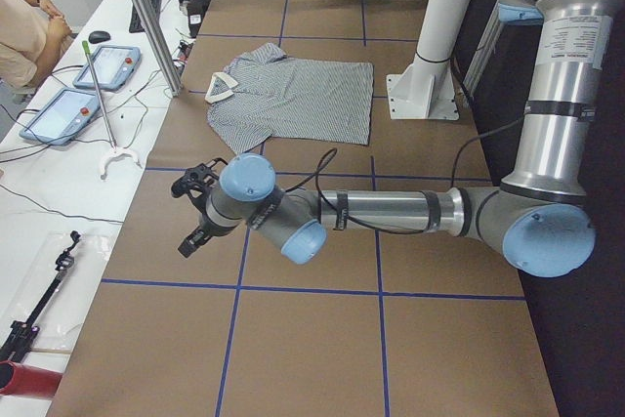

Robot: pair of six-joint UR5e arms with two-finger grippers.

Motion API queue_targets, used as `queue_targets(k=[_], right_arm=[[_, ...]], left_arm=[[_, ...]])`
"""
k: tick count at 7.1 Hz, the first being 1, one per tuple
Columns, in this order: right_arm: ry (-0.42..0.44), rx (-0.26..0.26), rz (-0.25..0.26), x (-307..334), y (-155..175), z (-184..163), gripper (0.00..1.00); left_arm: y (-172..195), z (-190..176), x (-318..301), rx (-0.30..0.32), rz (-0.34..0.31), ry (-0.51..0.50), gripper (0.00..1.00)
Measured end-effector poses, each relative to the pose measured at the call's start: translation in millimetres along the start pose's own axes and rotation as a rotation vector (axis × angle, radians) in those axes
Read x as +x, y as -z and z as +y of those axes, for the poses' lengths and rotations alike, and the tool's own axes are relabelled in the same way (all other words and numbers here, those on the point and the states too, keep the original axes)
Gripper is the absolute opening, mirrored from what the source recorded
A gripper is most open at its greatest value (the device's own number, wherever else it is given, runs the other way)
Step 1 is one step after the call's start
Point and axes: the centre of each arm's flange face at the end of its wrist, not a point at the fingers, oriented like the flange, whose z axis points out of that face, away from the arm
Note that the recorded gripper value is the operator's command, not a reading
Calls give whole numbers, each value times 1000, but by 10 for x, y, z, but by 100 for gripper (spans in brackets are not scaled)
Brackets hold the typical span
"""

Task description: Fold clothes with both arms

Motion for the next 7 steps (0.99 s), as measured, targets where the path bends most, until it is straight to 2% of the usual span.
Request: queue_targets(k=[1, 2, 3, 5, 7], right_arm=[[2, 16, -31, -418, -127, -361, 100], [-48, 33, -53, -935, -295, -692, 93], [-113, 60, -51, -1445, -505, -915, 70], [-273, 118, -36, -2369, -1007, -1100, 64], [-345, 170, -13, -3040, -1622, -1012, 59]], left_arm=[[-30, -149, -13, 21, 2, 0, 100], [-69, -222, 41, 39, 10, -13, 100], [-155, -252, 149, 50, 26, -36, 100], [-312, -265, 316, 48, 53, -60, 100], [-343, -264, 349, 47, 59, -64, 100]])
